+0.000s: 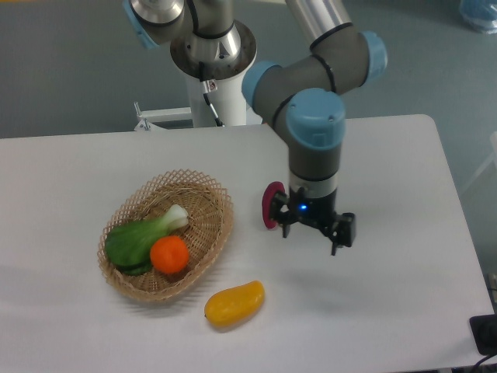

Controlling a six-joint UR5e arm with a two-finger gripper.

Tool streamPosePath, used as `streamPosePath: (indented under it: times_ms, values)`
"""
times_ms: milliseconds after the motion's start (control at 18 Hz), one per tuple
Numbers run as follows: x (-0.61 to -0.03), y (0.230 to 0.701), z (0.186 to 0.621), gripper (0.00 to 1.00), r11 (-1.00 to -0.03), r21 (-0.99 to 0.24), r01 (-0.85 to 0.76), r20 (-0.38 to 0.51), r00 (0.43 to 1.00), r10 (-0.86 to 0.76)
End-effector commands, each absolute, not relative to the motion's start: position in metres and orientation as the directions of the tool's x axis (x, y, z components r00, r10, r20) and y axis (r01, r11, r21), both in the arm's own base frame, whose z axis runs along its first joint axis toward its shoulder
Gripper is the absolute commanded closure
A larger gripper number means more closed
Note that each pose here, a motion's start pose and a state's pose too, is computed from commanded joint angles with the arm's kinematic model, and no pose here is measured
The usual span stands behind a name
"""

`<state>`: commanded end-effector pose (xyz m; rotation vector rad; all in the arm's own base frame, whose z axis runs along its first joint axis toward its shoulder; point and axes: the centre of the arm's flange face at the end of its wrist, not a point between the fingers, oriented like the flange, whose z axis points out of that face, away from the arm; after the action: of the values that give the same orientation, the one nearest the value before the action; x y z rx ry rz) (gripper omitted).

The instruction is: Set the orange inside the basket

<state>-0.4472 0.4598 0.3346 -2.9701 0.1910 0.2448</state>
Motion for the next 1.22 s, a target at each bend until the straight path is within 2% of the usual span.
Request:
streamPosePath:
  times_ms: [278, 556, 1222]
  values:
    - [-0.48, 0.441, 0.341, 0.0, -0.974, -0.102, -0.201, -0.127, 0.974, -0.188]
    - [-0.505, 0.433, 0.342, 0.0, -0.976, -0.084, -0.202, -0.086, 0.977, -0.195]
    - [-0.521, 0.428, 0.343, 0.0, -0.964, -0.079, -0.253, -0.098, 0.964, -0.246]
